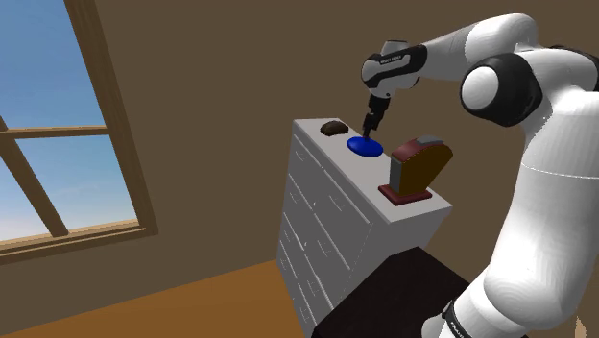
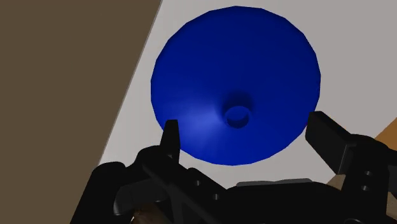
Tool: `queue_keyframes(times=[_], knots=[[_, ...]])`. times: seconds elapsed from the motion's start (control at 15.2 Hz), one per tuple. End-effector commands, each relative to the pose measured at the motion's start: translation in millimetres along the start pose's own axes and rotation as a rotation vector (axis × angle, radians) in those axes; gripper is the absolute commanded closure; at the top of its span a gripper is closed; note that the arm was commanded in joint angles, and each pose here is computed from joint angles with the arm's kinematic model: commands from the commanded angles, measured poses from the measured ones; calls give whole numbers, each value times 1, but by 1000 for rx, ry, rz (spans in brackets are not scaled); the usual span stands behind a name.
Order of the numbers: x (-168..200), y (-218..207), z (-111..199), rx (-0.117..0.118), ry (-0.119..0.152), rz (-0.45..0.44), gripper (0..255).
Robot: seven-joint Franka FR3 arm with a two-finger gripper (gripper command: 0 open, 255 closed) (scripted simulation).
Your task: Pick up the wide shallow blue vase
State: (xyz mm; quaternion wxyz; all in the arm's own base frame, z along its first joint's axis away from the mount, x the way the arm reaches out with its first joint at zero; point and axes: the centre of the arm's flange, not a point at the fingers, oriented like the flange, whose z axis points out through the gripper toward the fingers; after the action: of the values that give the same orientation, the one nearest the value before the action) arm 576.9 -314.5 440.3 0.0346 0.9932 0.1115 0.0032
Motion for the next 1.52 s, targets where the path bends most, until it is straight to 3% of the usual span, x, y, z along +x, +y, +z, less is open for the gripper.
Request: queue_keyframes(times=[0.0, 0.13, 0.2, 0.79, 1.45], knots=[[-1, 0, 13, 0, 0, 0, 0], [-1, 0, 13, 0, 0, 0, 0], [-1, 0, 13, 0, 0, 0, 255], [-1, 0, 13, 0, 0, 0, 255], [-1, 4, -39, 0, 0, 0, 255]])
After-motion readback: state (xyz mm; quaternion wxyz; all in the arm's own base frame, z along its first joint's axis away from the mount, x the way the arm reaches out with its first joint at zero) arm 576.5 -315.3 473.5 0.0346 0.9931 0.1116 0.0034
